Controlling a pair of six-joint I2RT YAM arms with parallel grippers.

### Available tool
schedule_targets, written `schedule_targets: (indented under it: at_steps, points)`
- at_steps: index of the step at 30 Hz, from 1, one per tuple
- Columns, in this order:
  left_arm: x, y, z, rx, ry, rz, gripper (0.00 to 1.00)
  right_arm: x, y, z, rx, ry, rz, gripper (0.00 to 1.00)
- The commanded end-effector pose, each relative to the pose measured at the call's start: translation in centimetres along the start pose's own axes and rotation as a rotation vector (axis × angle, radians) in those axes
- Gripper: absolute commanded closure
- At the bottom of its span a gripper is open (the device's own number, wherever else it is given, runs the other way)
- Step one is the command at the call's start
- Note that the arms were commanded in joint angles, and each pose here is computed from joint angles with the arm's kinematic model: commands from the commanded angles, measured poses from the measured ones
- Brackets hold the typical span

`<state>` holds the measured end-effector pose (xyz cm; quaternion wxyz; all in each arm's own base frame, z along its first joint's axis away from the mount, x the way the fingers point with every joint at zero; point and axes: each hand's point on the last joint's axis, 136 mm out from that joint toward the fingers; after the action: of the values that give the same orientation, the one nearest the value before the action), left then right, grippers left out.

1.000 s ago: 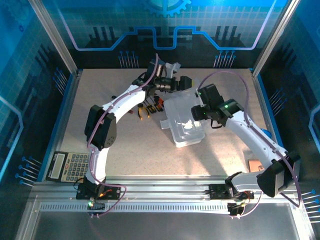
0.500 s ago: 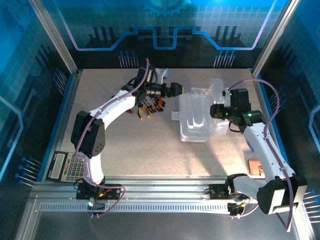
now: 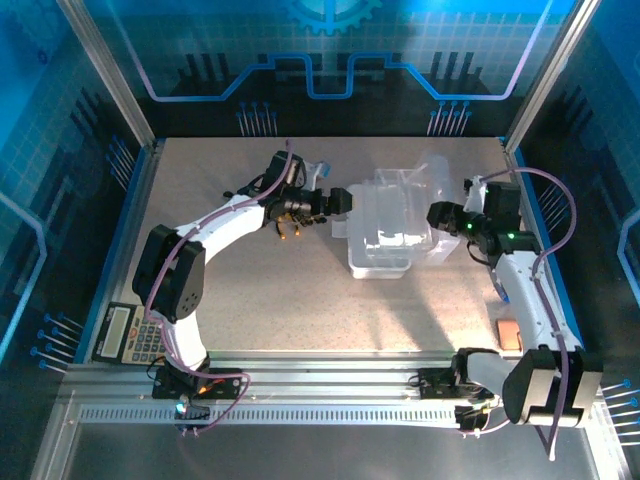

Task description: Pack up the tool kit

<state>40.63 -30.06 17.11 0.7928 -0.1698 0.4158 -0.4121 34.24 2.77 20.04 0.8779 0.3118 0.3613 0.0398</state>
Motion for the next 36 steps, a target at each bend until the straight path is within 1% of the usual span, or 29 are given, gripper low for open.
schedule_targets:
  at_steps: [1,4,7,8,14,20,25,29,36]
  points:
    - [-1.1,-0.7,0.7,0.047,-0.037,-0.003,0.01,0.6,0.5,1.3,0.045,-0.055,0.127,0.5]
    - [-1.0,-0.5,0.4,0.044,-0.035,-0.005,0.01,1.2,-0.4,1.1,0.077,-0.054,0.147,0.44]
    - [-0.7,-0.3,0.2,0.037,-0.028,-0.006,0.01,1.5,-1.2,1.0,0.064,-0.056,0.136,0.29]
    - [-0.6,-0.2,0.1,0.035,-0.028,-0.006,0.01,1.6,-1.5,1.0,0.053,-0.054,0.125,0.26]
    - [-0.3,0.1,-0.1,0.024,-0.023,-0.009,0.01,1.6,-2.5,1.5,0.043,-0.061,0.108,0.23]
    - [-0.1,0.4,-0.3,0.02,-0.016,-0.006,0.01,1.2,-3.2,2.2,0.032,-0.078,0.066,0.15]
    - [0.0,0.4,-0.4,0.017,-0.013,-0.006,0.01,1.3,-3.8,2.4,0.048,-0.072,0.048,0.11]
    - [-0.2,0.6,-0.7,0.019,-0.006,0.008,0.01,1.0,-4.6,2.5,0.04,-0.068,-0.007,0.01]
    - [-1.5,2.6,-0.2,-0.02,-0.018,0.083,0.01,-0.3,-4.7,3.1,0.015,-0.093,-0.059,0.0]
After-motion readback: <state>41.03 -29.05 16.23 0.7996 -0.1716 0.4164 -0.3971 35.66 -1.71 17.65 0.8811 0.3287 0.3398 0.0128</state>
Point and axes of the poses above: each hand's point on the last joint's axis, 136 mm out from that joint toward the fingers, its own x axis out along the fingers, its own y axis along the line the jaws close on, z = x × y, and after that the axes turned 12 degrees about x, right-handed
